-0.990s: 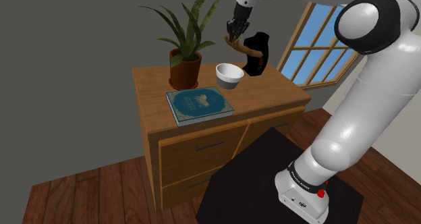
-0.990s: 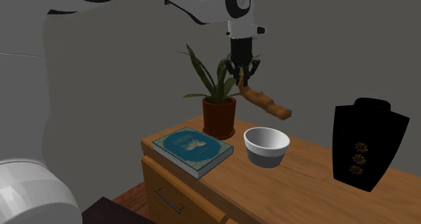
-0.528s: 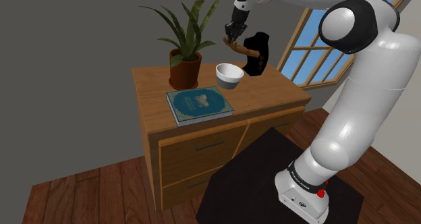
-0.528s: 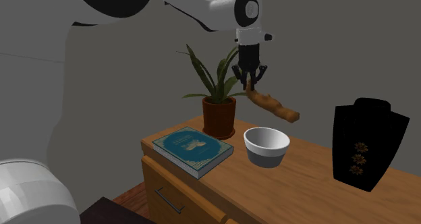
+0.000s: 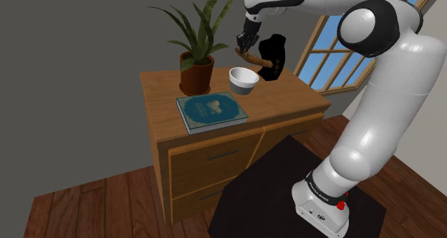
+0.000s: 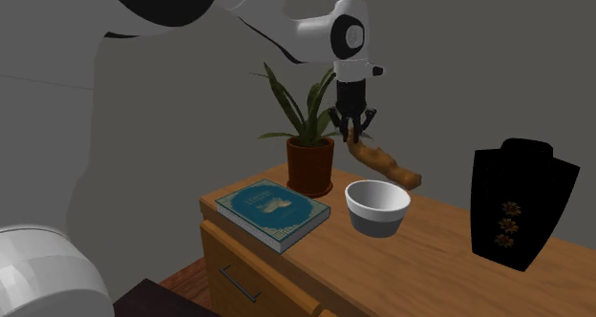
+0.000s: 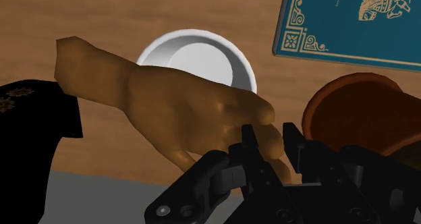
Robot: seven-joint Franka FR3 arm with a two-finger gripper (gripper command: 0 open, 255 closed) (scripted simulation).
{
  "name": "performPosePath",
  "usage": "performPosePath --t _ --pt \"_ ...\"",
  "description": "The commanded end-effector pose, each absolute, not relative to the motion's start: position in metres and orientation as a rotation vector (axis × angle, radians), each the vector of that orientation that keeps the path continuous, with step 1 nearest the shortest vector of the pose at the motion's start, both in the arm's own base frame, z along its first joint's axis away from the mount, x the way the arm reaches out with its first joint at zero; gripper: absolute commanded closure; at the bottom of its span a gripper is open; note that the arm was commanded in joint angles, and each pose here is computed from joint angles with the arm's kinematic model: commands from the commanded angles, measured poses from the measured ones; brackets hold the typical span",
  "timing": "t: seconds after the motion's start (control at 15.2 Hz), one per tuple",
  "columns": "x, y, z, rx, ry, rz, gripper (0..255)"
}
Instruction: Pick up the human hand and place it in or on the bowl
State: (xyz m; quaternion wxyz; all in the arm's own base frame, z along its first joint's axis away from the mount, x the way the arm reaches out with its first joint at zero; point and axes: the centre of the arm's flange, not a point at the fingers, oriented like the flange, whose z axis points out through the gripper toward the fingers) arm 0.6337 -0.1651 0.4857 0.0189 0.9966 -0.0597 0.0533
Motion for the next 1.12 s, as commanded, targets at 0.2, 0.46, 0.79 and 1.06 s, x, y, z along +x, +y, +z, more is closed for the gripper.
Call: performPosePath --t 0.2,0.46,0.79,1.06 --pt "0.633 -0.166 0.460 3.093 -0.185 0.168 255" --pt "0.633 -0.166 0.439 3.093 -0.185 0.168 255" --pt "0.633 -0.166 0.433 3.093 -0.185 0.168 255" --pt "0.633 -0.166 0.433 3.093 -0.185 0.168 255"
